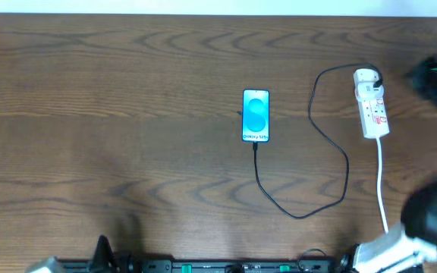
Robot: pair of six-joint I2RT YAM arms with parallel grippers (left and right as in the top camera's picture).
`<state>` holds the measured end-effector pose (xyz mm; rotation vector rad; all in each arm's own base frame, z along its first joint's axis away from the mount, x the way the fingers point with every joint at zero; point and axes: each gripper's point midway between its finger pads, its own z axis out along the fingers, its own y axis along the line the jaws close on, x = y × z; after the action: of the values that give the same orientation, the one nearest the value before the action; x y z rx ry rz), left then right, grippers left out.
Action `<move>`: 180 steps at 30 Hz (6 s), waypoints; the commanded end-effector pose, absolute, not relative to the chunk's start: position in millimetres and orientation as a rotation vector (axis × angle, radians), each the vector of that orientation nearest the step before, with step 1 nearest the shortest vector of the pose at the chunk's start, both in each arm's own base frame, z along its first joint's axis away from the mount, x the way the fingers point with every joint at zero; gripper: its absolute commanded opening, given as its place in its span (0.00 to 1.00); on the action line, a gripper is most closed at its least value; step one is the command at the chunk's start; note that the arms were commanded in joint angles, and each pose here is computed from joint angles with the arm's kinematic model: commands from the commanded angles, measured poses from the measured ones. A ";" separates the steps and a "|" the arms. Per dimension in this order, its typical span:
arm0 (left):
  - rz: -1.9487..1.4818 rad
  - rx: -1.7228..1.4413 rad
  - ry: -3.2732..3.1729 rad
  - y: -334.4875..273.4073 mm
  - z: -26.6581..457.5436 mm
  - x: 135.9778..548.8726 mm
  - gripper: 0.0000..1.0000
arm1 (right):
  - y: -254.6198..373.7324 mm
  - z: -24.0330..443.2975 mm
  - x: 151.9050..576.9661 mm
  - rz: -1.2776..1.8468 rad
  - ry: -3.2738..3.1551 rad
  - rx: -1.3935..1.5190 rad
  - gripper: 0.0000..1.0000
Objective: Plug charger to phone and switch on socket
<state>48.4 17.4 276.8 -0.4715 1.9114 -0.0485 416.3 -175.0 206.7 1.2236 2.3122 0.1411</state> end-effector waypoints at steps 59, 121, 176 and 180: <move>-0.135 -0.349 1.635 24.6 168.5 239.0 0.98 | 31.1 569.0 161.7 0.430 1.455 0.128 0.03; -0.134 -0.334 1.703 21.7 134.7 243.1 0.98 | -11.4 443.6 186.6 0.283 1.782 0.447 0.99; -0.134 -0.334 1.703 21.7 134.7 243.1 0.98 | -6.9 156.6 246.1 0.014 1.644 0.059 0.99; -0.134 -0.334 1.703 21.7 134.7 243.1 0.98 | -6.9 156.6 246.1 0.014 1.644 0.059 0.99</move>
<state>243.7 20.8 153.1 -0.3283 1.6495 -0.1535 246.3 -9.4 157.2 0.0900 1.6437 0.0258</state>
